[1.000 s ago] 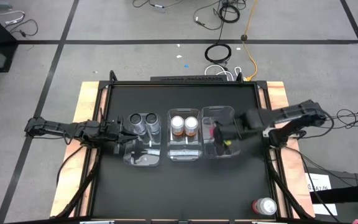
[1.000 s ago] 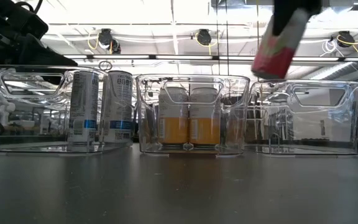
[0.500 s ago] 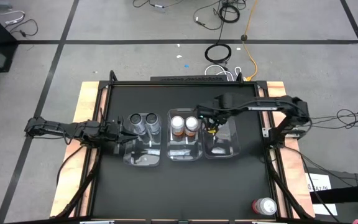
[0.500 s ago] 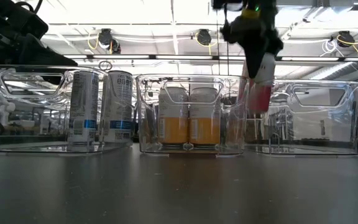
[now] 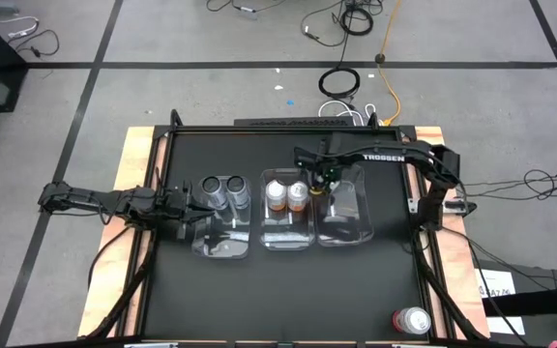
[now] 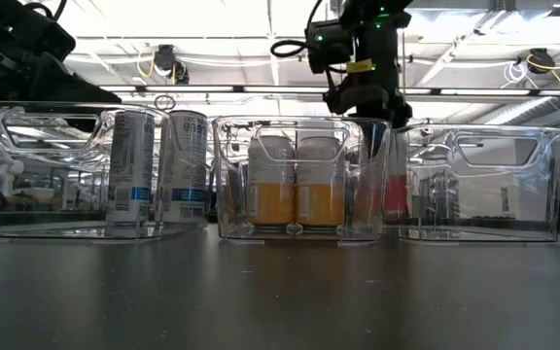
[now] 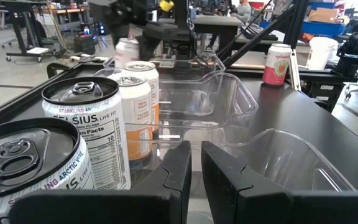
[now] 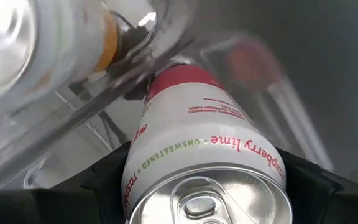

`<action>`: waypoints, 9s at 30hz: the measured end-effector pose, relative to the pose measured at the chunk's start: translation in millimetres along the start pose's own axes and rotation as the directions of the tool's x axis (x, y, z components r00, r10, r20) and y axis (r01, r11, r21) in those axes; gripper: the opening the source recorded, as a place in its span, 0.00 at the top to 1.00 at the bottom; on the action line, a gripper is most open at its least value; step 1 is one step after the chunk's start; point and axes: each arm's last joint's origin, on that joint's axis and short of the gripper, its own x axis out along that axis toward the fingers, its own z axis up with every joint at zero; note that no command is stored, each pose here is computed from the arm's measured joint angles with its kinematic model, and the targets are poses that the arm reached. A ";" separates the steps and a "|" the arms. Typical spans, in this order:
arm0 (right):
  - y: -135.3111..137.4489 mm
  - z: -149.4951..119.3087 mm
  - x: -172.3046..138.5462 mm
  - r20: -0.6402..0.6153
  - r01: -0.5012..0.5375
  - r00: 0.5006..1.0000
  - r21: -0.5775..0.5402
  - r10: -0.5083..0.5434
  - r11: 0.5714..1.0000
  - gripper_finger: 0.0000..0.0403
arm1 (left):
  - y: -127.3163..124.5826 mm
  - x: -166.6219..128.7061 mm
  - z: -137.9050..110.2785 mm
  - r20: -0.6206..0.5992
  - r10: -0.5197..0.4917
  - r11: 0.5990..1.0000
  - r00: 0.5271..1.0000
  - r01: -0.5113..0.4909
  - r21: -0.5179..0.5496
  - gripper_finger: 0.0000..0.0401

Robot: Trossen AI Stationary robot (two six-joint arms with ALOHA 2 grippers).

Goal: Sort soda cans
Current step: Put the top pink soda can into the right transparent bin, then put the pink soda can into the right transparent bin

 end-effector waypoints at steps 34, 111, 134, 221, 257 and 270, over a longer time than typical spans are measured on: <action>-19.8 2.8 25.3 -0.031 -0.098 0.994 0.077 0.101 0.992 0.10 | 0.0 0.0 -0.1 -0.001 0.000 1.000 1.000 0.000 0.000 0.88; 169.4 -246.8 -137.0 0.265 -0.350 0.909 0.067 0.321 0.934 0.09 | 0.0 0.0 0.0 0.000 0.000 1.000 1.000 0.000 0.000 0.88; 244.4 -237.4 -91.8 0.244 -0.416 0.871 -0.092 0.426 0.905 0.09 | 0.0 0.0 0.0 0.000 0.000 1.000 1.000 0.000 0.000 0.88; 116.2 -345.7 -63.0 -0.010 -0.405 0.911 0.163 0.412 0.900 0.03 | 0.0 0.0 0.0 0.000 0.000 1.000 1.000 0.000 0.000 0.88; 175.4 -368.6 -59.8 -0.075 -0.200 0.979 -0.242 0.187 0.949 0.03 | 0.0 0.0 0.0 0.000 0.000 1.000 1.000 0.000 0.000 0.88; 173.1 -388.5 -55.5 -0.056 -0.217 0.976 -0.241 0.209 0.946 0.03 | 0.0 0.0 0.0 0.000 0.000 1.000 1.000 0.000 0.000 0.88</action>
